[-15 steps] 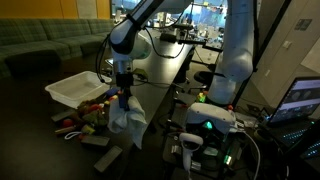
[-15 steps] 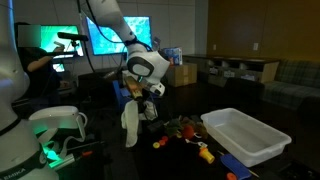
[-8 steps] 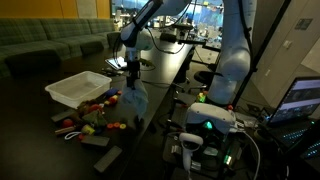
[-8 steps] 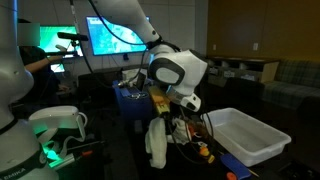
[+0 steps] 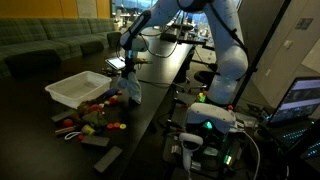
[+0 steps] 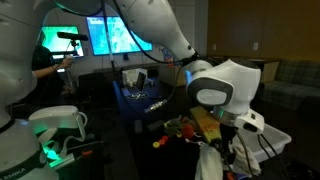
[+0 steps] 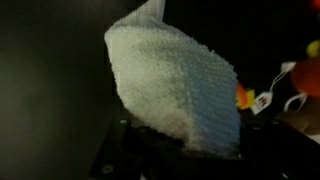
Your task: Use the white towel to push the objects on the table to the left, then put the towel in the bowl
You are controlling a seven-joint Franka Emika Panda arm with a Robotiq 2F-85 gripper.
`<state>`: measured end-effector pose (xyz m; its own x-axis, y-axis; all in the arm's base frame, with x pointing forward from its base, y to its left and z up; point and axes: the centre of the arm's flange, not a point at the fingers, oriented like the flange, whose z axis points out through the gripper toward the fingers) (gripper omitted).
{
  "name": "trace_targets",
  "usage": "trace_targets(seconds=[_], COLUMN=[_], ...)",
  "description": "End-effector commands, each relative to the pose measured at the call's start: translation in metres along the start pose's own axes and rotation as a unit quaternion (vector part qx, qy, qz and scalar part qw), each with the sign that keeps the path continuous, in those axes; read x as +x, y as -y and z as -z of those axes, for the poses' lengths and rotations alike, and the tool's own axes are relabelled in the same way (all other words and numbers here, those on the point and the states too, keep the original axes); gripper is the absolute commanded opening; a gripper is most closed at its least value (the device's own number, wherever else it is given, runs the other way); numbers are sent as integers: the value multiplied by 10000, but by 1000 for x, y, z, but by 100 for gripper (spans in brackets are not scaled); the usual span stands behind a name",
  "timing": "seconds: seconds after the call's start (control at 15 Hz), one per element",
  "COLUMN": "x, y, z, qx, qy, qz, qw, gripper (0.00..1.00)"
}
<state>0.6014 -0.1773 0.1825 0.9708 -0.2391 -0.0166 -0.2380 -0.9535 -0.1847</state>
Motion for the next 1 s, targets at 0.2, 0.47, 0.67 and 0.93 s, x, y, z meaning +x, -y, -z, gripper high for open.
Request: trace_targets(seconds=[0.2, 0.47, 0.67, 0.93], x=[109, 151, 174, 185], y=[-40, -66, -79, -76], z=[-47, -65, -78, -113], qx=[-558, -770, -869, -852], qy=[-992, -1140, -1176, -922], qz=[-1166, -1562, -1577, -1428], qw=[9866, 9781, 9766, 9818], gripper=[0, 0, 0, 0])
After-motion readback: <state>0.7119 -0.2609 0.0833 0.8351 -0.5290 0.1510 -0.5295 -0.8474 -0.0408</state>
